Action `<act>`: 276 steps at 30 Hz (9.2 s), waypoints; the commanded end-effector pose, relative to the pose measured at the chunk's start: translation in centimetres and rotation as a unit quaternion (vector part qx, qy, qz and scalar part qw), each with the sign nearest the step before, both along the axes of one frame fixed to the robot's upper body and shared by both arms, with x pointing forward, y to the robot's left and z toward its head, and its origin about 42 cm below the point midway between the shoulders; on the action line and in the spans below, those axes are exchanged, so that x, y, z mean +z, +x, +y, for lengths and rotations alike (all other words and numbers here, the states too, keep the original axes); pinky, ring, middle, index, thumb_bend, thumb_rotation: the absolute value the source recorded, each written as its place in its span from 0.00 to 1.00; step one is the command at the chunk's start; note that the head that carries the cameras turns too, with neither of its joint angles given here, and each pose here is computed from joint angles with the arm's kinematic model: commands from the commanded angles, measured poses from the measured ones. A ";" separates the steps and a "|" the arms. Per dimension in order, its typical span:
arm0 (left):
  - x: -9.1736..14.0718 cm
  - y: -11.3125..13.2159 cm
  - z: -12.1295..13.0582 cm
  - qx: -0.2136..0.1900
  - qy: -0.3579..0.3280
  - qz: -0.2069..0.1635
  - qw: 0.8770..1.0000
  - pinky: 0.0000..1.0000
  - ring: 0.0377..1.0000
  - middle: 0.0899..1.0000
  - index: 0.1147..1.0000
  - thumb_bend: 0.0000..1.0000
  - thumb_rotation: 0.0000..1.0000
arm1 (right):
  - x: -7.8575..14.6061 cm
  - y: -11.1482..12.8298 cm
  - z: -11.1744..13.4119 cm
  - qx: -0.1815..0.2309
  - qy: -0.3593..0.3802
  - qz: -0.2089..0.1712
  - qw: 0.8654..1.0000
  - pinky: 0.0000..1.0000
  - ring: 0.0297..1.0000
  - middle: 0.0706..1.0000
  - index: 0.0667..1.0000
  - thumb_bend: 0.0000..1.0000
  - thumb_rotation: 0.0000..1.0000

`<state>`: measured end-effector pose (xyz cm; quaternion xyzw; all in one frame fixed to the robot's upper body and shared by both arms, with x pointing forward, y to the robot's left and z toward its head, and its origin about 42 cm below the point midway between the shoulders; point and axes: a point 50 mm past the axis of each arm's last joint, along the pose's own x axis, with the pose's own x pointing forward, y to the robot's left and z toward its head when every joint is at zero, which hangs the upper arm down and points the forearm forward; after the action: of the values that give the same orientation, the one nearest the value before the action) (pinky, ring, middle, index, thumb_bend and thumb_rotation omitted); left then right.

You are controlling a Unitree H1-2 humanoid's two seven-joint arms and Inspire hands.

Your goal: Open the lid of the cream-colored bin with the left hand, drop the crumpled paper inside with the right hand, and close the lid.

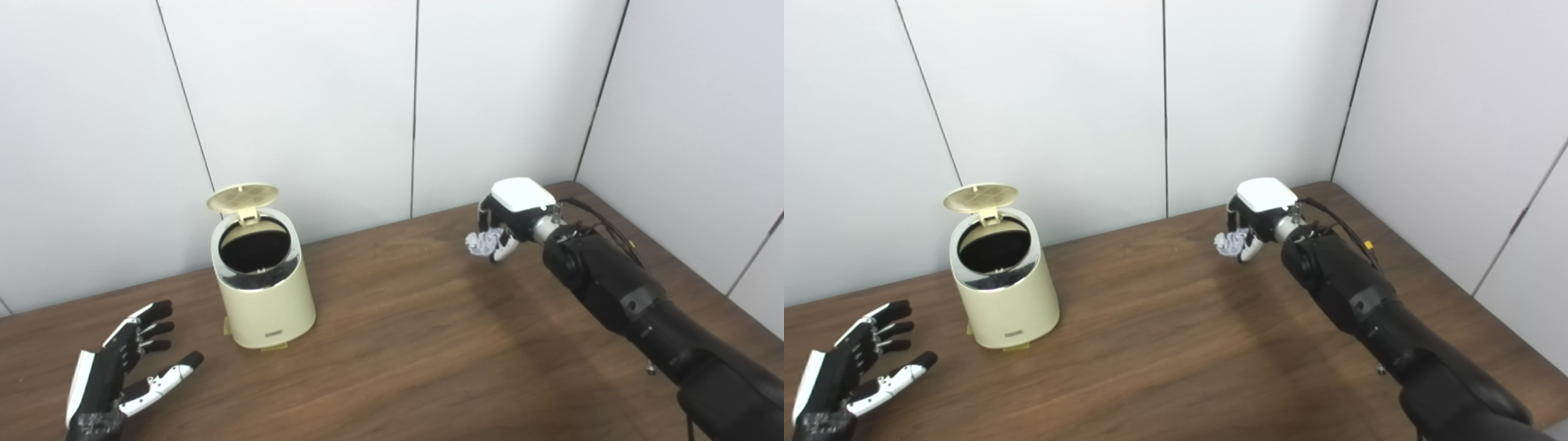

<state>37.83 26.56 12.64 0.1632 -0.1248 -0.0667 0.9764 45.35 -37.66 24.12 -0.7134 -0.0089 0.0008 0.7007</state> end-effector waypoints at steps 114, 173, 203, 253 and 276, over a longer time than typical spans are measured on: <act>-1.2 -0.4 -6.5 -0.005 -0.022 -0.011 1.000 0.60 0.76 0.83 0.82 0.80 0.26 | 7.7 -0.4 23.9 0.255 0.217 -0.104 0.937 0.57 0.62 0.63 0.65 0.86 0.21; 14.2 7.9 -8.4 -0.010 0.074 -0.165 0.983 0.88 0.99 1.00 1.00 0.88 0.32 | -4.7 -5.6 15.0 0.167 0.442 -0.040 0.880 0.53 0.64 0.73 0.76 0.85 0.19; 17.0 8.7 -9.4 -0.058 0.208 -0.190 0.958 0.81 0.92 0.89 0.86 0.99 0.62 | -4.7 -5.6 14.9 0.157 0.438 -0.038 0.885 0.52 0.61 0.70 0.75 0.86 0.20; 16.2 6.4 -8.1 -0.082 0.445 -0.278 0.847 1.00 0.99 0.81 0.80 0.93 0.65 | -4.7 -5.4 15.7 0.145 0.430 -0.027 0.891 0.50 0.60 0.71 0.76 0.85 0.27; 14.8 5.3 -8.2 -0.117 0.460 -0.270 0.838 0.98 0.95 0.77 0.77 0.95 0.62 | -4.8 -5.4 15.7 0.144 0.431 -0.026 0.890 0.50 0.60 0.72 0.76 0.86 0.28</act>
<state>42.90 18.26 24.97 0.5824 -0.3258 -0.1981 0.7179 39.16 -22.22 16.68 -0.3333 -0.0824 0.0934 0.9345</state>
